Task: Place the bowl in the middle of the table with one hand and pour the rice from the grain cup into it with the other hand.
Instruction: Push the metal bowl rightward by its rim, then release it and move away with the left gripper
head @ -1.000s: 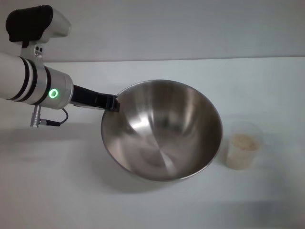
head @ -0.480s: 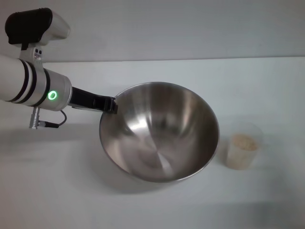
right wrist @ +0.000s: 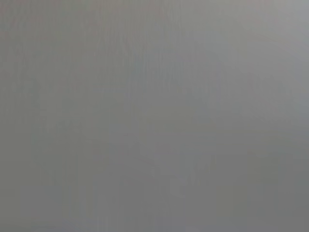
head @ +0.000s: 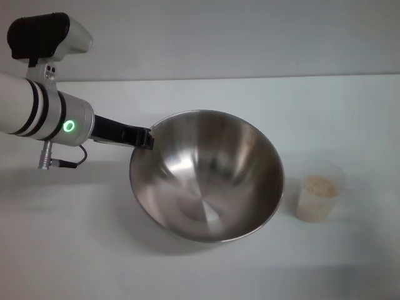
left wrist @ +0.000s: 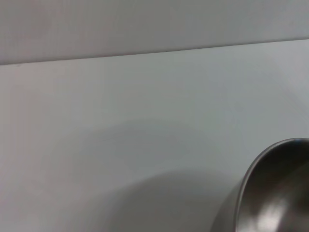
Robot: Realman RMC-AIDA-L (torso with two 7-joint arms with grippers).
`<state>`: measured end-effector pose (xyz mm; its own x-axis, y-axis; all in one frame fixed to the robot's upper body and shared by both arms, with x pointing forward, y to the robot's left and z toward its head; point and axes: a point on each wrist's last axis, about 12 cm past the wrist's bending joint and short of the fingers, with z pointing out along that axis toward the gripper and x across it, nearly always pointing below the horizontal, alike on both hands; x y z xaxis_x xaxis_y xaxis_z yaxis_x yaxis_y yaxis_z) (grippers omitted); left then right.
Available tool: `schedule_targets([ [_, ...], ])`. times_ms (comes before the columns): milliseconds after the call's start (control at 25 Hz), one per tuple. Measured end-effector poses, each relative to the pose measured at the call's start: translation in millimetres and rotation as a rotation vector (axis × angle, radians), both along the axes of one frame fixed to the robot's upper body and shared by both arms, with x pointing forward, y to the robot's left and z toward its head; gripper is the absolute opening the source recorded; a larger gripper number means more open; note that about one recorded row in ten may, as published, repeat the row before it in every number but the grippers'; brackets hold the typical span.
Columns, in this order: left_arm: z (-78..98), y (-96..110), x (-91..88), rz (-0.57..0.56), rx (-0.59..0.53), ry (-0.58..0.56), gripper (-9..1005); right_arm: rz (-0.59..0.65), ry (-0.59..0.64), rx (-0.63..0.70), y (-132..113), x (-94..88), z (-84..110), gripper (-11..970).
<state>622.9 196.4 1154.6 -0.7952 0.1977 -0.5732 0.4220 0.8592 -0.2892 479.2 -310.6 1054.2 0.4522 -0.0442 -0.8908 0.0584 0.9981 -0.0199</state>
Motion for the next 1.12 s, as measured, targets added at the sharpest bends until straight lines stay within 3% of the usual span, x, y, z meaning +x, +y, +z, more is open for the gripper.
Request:
schedule_targets([
  [800,4.9,4,3.4,0.002,0.001,-0.037,167,0.002,0.000,-0.001,0,-0.6,-0.2,530],
  [960,31.1,15,0.5,0.027,-0.015,-0.164,193,0.002,-0.001,-0.001,0,-0.6,-0.1,530],
  [1000,41.5,20,-1.9,0.049,-0.022,-0.241,193,0.002,-0.001,0.000,0,-0.5,0.0,530],
  [1040,42.1,21,-2.1,0.050,-0.023,-0.247,193,0.002,-0.001,0.000,0,-0.5,0.0,530],
  [1080,48.4,24,-3.8,0.071,-0.028,-0.315,192,0.002,-0.003,0.000,0,-0.4,0.2,530],
  [1120,55.9,29,-7.3,0.118,-0.026,-0.452,192,0.001,-0.004,0.001,0,-0.3,0.4,530],
])
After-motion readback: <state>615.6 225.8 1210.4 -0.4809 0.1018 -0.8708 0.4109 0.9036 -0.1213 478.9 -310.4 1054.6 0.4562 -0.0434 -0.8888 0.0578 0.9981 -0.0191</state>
